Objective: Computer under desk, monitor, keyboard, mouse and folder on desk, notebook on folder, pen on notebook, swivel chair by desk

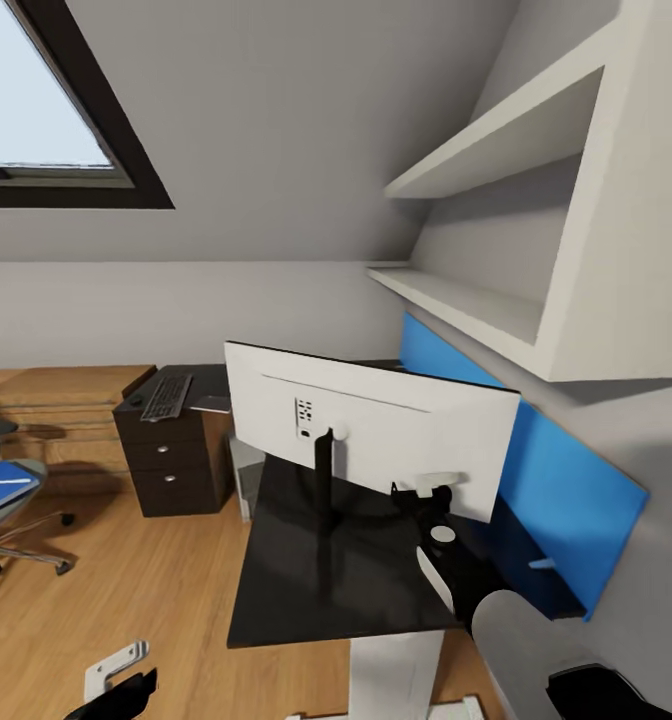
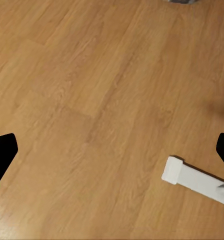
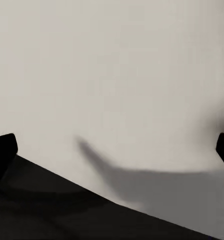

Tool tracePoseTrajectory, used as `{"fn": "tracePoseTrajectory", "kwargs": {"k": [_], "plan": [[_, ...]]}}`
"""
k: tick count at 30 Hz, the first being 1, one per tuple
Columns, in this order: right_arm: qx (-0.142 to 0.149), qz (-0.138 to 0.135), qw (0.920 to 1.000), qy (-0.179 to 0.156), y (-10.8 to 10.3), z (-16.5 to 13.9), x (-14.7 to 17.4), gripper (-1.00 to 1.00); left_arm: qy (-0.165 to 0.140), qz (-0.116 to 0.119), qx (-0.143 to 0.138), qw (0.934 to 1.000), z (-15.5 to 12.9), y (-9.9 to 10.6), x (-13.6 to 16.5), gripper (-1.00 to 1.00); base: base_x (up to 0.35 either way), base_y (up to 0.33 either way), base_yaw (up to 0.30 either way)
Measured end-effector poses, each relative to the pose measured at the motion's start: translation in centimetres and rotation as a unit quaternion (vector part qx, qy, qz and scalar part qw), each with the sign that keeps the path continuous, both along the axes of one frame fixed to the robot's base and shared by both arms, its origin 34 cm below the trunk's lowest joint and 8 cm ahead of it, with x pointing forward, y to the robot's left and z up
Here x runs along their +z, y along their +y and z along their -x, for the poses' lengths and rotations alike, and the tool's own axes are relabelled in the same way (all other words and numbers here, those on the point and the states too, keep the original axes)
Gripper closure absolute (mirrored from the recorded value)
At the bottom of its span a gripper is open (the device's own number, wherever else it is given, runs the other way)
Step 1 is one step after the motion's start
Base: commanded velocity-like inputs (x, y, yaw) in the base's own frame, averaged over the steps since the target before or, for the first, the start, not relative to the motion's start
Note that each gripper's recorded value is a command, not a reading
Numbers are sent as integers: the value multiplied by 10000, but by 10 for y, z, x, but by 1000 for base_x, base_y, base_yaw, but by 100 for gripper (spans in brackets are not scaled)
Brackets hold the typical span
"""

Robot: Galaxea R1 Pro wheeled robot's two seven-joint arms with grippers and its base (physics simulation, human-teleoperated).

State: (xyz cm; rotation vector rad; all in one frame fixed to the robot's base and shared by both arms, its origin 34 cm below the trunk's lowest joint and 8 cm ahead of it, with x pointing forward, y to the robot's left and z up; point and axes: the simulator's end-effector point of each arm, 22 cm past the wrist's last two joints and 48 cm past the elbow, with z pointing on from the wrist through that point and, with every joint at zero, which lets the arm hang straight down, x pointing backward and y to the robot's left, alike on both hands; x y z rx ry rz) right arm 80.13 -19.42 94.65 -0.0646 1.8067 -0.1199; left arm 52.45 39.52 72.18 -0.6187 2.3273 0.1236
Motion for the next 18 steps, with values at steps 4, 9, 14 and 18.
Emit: {"fn": "tracePoseTrajectory", "kwargs": {"k": [4,9,14,18], "plan": [[5,4,10000,8,0,1,-1,-100,-200,-114,36,9997,-3,16,5,-100,117,0,-36],[62,-69,10000,32,16,4,-4,-100,-156,-40,59,9999,3,6,-4,-100,147,0,0],[122,-131,9998,-1,28,4,-1,-100,-112,80,49,9999,5,-11,-10,-100,202,0,0],[120,-137,9998,-25,28,4,0,-100,-45,146,69,9999,10,-21,-19,-100,156,0,0]]}}
